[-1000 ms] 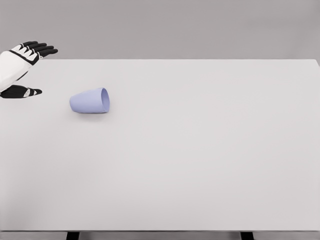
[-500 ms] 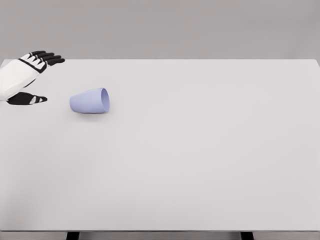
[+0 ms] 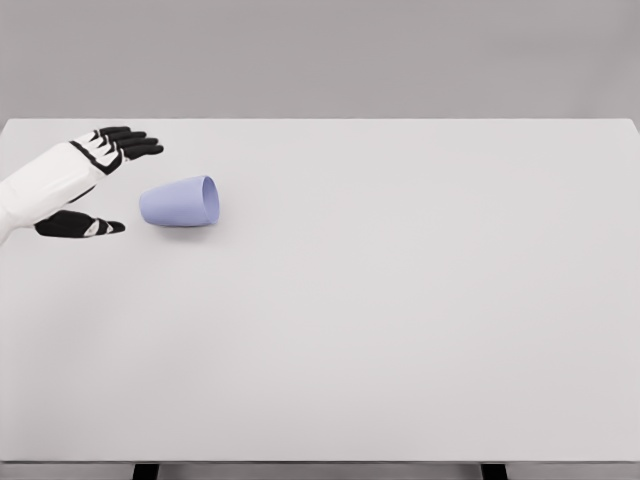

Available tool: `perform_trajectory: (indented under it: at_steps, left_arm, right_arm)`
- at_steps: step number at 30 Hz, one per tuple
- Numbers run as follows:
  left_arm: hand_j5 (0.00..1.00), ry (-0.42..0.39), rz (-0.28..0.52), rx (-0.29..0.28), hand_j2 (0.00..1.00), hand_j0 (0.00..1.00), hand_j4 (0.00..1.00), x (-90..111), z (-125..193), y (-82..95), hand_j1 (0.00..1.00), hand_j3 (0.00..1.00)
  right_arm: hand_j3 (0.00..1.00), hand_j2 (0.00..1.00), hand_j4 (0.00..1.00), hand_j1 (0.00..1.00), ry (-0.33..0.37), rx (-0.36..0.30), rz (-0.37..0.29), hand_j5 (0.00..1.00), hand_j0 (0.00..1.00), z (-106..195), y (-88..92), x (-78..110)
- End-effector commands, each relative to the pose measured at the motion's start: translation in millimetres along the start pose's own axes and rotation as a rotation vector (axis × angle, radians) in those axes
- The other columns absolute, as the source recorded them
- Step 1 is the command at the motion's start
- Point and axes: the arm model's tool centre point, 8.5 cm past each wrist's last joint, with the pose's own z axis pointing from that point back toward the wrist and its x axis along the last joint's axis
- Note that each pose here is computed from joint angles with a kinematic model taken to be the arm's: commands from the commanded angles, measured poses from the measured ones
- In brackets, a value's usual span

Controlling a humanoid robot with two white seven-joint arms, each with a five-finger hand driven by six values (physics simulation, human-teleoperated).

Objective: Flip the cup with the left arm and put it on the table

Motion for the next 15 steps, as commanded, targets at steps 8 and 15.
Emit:
perform_trajectory:
  at_steps: [8, 15]
  left_arm:
    - [1.0, -0.034, 0.126, -0.042, 1.0, 1.0, 1.0, 20.8, -13.7, 8.9, 1.0, 1.0]
    - [1.0, 0.099, 0.223, -0.143, 1.0, 1.0, 1.0, 7.9, -46.0, -1.8, 1.0, 1.0]
  right_arm:
    - [1.0, 1.0, 1.0, 1.0, 0.0, 0.001, 0.0, 1.0, 1.0, 0.0, 0.0, 0.0]
    - [1.0, 1.0, 1.0, 1.0, 0.0, 0.001, 0.0, 1.0, 1.0, 0.0, 0.0, 0.0]
